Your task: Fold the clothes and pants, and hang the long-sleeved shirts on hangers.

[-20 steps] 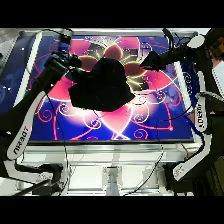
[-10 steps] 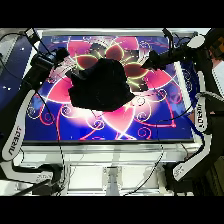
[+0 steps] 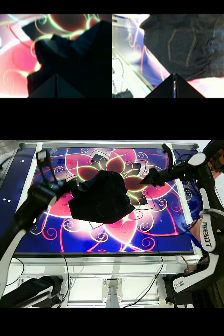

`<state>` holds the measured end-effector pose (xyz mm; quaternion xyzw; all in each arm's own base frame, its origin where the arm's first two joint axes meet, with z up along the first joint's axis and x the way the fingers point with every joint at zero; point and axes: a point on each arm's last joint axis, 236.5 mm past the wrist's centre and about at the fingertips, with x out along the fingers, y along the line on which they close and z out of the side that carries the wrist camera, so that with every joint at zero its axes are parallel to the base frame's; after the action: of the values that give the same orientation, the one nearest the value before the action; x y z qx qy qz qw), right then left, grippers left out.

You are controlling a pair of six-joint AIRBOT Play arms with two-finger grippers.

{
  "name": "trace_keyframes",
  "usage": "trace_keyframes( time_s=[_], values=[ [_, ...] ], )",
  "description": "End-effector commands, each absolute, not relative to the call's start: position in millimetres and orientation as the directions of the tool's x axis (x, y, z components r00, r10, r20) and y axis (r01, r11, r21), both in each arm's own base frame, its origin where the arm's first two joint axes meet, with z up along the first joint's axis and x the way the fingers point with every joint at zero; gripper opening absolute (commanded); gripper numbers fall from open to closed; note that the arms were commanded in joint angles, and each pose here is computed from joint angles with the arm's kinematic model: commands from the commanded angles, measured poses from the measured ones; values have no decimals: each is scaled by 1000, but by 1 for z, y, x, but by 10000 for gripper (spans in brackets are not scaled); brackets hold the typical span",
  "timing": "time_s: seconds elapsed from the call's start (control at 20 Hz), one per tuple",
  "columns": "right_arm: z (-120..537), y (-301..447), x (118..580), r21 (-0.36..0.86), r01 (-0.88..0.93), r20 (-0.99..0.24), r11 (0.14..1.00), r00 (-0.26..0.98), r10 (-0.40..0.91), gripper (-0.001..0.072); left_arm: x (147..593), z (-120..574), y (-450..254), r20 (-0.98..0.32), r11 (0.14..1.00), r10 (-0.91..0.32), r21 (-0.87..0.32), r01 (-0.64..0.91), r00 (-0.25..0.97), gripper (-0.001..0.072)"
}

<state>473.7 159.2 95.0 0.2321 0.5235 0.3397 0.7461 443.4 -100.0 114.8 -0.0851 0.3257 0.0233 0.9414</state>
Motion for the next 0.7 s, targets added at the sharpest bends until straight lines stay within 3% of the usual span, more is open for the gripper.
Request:
trace_keyframes(
  time_s=[0.0,0.25,0.35,0.4,0.45,0.5,0.55,0.65],
  values=[
    [82,163,445,732,-236,-586,639,259,768,30,371,81,-102,-684,949,-98,-282,-139,723,5],
    [25,168,406,824,29,-538,566,353,765,31,307,39,-90,-715,781,-137,-504,-370,685,8],
    [-7,171,395,813,108,-569,572,356,741,35,293,19,-99,-747,743,-174,-527,-413,641,18],
    [-19,175,390,800,121,-589,588,346,730,53,291,13,-103,-754,728,-191,-538,-425,628,136],
    [-26,181,388,793,126,-599,596,339,725,158,295,11,-108,-746,717,-207,-555,-421,633,373],
    [-30,189,387,791,141,-604,596,332,724,360,302,9,-113,-734,710,-219,-572,-411,643,424],
    [-31,198,387,789,150,-608,596,332,721,504,312,8,-118,-714,703,-231,-592,-394,661,419],
    [-34,215,386,782,166,-617,601,338,710,521,328,0,-132,-690,662,-267,-639,-392,673,419]
  ],
)
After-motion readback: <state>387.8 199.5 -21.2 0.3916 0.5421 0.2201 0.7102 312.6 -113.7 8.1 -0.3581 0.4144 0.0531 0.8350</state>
